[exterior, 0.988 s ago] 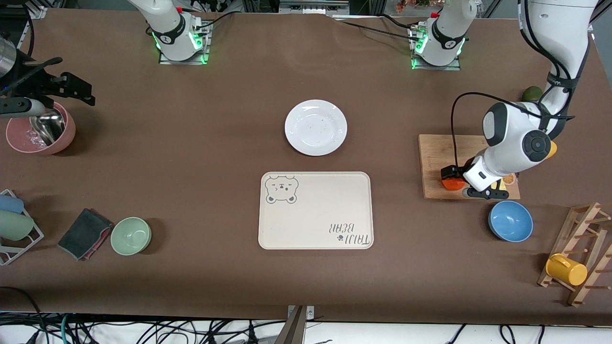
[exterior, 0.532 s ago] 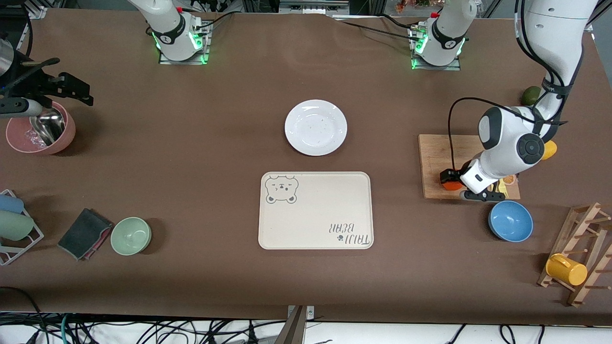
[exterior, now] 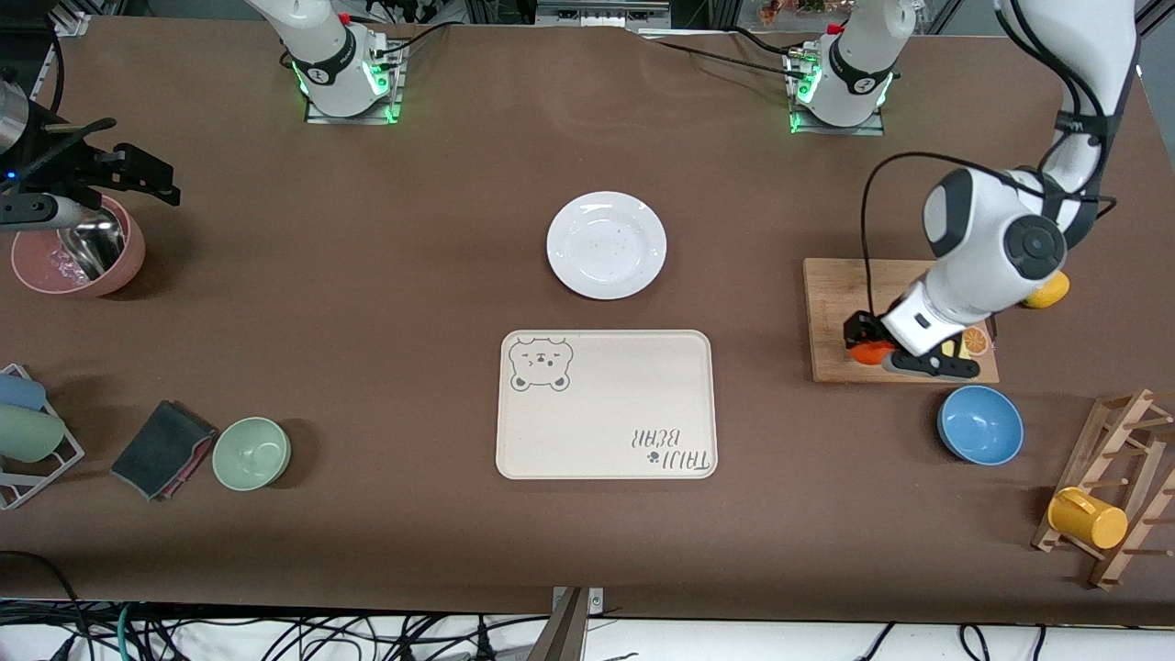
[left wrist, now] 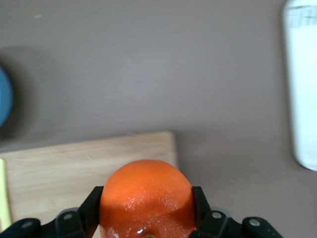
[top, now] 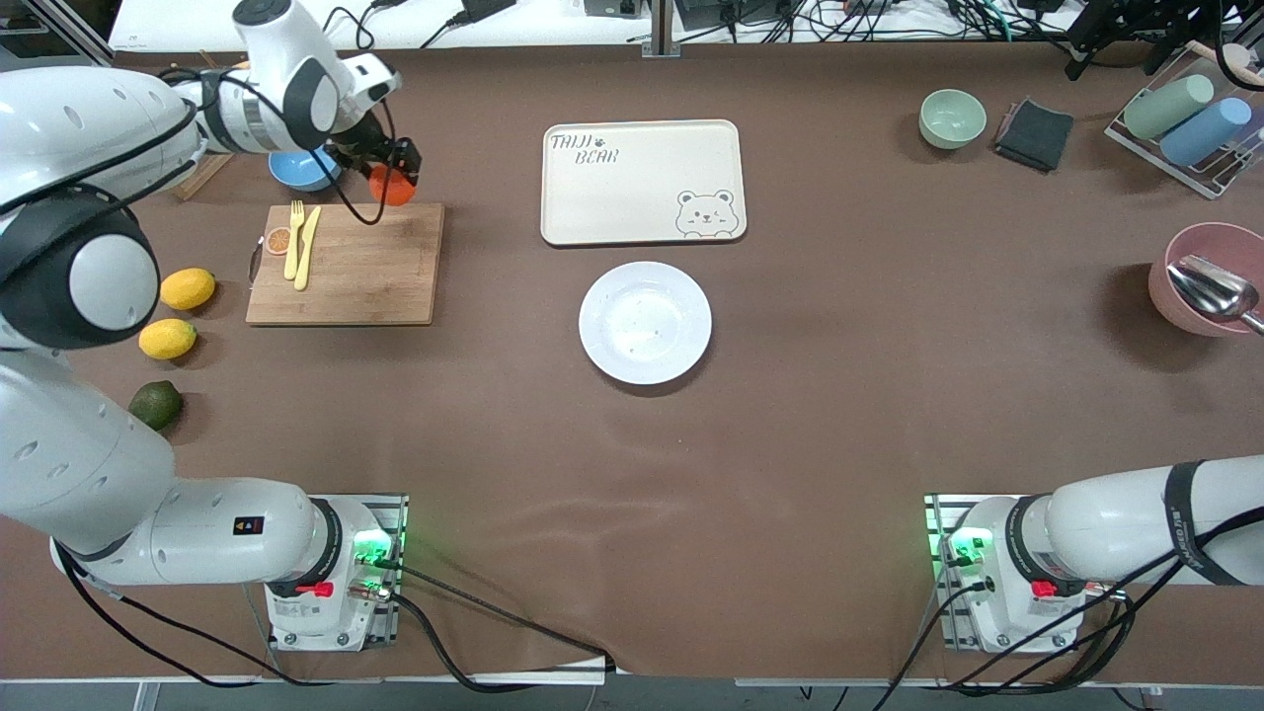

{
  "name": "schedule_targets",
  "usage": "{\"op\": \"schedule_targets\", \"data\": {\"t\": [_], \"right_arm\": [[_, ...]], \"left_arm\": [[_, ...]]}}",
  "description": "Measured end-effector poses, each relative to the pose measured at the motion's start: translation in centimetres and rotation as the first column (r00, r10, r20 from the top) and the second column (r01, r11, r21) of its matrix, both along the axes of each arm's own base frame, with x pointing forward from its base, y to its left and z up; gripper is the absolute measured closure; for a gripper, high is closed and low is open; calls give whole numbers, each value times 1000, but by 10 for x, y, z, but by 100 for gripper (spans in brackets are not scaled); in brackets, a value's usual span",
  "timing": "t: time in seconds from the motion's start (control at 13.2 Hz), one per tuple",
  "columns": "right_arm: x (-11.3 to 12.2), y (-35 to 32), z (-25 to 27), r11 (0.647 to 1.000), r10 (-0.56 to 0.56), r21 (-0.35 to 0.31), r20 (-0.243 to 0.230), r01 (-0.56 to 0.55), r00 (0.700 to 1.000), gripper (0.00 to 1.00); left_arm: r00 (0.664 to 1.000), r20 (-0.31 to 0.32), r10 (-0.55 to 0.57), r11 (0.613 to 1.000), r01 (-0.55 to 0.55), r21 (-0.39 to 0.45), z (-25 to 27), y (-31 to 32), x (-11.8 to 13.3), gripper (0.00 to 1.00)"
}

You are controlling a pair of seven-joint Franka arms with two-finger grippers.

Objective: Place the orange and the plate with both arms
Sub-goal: 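Close the left gripper on the orange and lift it, then carry the orange with the left gripper and lower it onto the white plate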

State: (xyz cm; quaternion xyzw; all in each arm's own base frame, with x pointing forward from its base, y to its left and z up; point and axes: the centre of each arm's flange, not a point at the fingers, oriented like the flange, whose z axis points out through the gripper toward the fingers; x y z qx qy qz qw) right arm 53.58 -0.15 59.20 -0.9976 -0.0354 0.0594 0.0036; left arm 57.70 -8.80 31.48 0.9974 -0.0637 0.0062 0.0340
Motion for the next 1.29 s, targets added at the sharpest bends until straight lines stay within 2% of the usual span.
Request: {"op": "schedule_targets", "data": {"t": [0.23, 0.53, 0.76, 0.99, 1.29], "right_arm": [[0, 0, 0, 1000, 0, 0, -2, 0, 1000, 0], [0, 0, 0, 1000, 0, 0, -3, 0, 1000, 0], [0, 0, 0, 1000, 0, 0, -3, 0, 1000, 0], [0, 0, 0, 1000, 0, 0, -4, 0, 1000, 0], [0, 0, 0, 1000, 0, 0, -4, 0, 1000, 0]], "left_arm": [[999, -6, -51, 999, 51, -14, 12, -91, -24, 25], [995, -92, -29, 985, 13, -171, -10, -193, -66, 25], [989, -148, -19, 972, -17, -236, -31, -256, -102, 25], [981, -187, 57, 967, -101, -232, -50, -321, -150, 25], [961, -249, 123, 971, -169, -172, -97, -369, -206, 25]]}}
